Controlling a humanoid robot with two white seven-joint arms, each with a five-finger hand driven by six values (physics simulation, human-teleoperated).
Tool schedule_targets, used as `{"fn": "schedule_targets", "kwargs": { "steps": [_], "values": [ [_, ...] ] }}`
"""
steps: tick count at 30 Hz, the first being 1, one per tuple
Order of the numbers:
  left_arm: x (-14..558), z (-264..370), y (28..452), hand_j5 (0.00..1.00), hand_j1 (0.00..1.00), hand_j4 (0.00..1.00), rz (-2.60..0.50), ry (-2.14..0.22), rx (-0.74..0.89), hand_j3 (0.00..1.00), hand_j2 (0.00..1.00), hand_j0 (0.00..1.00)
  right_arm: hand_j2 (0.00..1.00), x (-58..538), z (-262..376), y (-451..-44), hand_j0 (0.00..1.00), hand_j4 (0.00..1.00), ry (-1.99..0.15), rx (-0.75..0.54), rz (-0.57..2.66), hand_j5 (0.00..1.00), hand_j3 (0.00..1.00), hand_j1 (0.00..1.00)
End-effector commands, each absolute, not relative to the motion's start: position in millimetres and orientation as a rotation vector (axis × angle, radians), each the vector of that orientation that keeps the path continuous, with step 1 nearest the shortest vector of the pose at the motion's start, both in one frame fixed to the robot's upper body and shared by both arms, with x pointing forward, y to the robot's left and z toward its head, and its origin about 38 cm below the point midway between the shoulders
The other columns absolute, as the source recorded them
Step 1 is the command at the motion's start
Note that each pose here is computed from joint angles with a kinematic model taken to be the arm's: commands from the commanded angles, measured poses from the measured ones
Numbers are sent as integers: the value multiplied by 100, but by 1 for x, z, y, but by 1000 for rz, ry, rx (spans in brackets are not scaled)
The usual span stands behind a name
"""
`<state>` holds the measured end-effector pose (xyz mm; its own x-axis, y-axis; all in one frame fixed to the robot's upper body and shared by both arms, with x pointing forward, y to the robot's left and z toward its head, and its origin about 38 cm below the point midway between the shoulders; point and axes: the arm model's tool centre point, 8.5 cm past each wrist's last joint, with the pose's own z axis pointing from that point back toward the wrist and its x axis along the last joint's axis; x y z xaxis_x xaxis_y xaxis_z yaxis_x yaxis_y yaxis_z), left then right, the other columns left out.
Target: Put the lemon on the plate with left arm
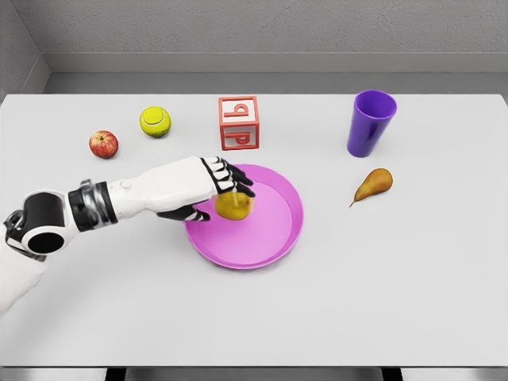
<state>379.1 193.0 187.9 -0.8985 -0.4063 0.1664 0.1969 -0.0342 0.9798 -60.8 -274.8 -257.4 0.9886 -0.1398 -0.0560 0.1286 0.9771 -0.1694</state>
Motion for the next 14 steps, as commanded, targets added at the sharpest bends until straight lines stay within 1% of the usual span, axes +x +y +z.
{"fn": "schedule_targets", "kwargs": {
  "steps": [1, 3, 4, 6, 8, 11, 14],
  "values": [
    [379, 189, 194, 100, 100, 100, -1979, -1843, 218, 100, 100, 100, 100, -61, -257, -275, 100, 100, 68, -167, -136, 100, 100, 100],
    [387, 204, 201, 100, 100, 100, -1979, -1856, 272, 100, 100, 100, 100, -62, -257, -275, 100, 100, 69, -165, -136, 100, 100, 100],
    [392, 215, 219, 100, 100, 100, -1977, -1839, 339, 100, 100, 100, 100, -62, -257, -275, 100, 100, 69, -167, -136, 100, 100, 100],
    [403, 242, 271, 100, 100, 100, -1900, -1801, 517, 100, 100, 100, 100, -62, -257, -275, 100, 100, 69, -167, -136, 100, 100, 100],
    [401, 244, 328, 100, 100, 100, -1798, -1712, 624, 100, 100, 100, 100, -62, -257, -275, 100, 100, 69, -167, -136, 100, 100, 100],
    [398, 221, 375, 100, 100, 100, -1712, -1587, 642, 100, 100, 100, 100, -62, -257, -275, 100, 100, 69, -165, -136, 100, 100, 100],
    [398, 220, 377, 100, 100, 100, -1714, -1579, 643, 100, 100, 100, 100, -61, -257, -275, 100, 100, 68, -165, -136, 100, 100, 100]
  ]
}}
